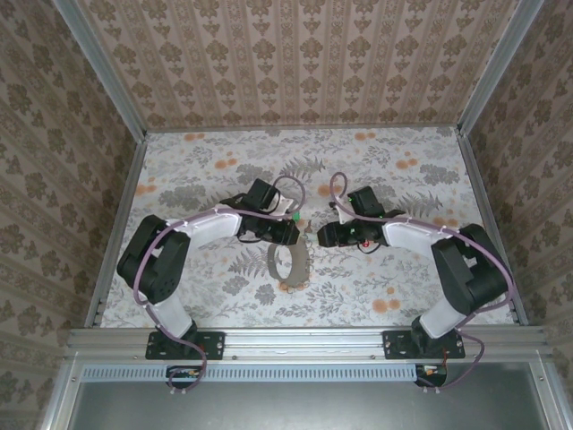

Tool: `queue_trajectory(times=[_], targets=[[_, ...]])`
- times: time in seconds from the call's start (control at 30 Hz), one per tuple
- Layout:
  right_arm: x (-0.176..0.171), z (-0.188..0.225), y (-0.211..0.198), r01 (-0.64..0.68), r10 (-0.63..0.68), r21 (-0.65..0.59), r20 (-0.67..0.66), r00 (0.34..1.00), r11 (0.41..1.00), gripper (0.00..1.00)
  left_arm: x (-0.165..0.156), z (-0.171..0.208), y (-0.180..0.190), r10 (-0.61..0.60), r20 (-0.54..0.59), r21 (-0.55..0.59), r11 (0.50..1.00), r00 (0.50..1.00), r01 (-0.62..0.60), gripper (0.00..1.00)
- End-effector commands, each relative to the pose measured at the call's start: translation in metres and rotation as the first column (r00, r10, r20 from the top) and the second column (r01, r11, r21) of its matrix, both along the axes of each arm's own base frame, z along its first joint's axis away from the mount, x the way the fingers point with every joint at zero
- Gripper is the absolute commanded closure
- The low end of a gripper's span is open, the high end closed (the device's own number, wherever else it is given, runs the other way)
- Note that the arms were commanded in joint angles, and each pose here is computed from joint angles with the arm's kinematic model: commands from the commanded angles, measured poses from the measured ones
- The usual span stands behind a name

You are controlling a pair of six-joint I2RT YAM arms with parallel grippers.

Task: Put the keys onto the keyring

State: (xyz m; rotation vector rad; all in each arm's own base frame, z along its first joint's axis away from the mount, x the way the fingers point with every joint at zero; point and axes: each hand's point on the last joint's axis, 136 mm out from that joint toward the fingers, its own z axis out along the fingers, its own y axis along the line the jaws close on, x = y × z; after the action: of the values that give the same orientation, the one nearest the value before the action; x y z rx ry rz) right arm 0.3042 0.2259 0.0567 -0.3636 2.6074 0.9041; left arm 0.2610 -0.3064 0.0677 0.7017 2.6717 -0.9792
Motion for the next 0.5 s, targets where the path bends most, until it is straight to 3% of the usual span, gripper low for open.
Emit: queue_trajectory(times=[0.0, 0.17, 0.47], targets=[[0.005, 0.0, 0.012, -0.027, 0.028, 0.042, -0.019, 0.999, 0.999, 0.55, 0.005, 0.006, -0.003, -0.012, 0.022, -0.016, 1.0, 1.0, 0.012, 0.76], [0.006, -0.005, 0.001, 0.028, -0.027, 0.026, -0.045, 0.999, 0.999, 0.54, 0.007, -0.004, -0.014, -0.039, 0.022, 0.019, 0.999, 0.999, 0.039, 0.71], [0.008, 0.0, -0.026, 0.112, -0.112, 0.008, -0.006, 0.994, 0.994, 0.42, 0.012, -0.024, -0.029, -0.087, 0.073, 0.155, 0.985, 0.994, 0.075, 0.67]])
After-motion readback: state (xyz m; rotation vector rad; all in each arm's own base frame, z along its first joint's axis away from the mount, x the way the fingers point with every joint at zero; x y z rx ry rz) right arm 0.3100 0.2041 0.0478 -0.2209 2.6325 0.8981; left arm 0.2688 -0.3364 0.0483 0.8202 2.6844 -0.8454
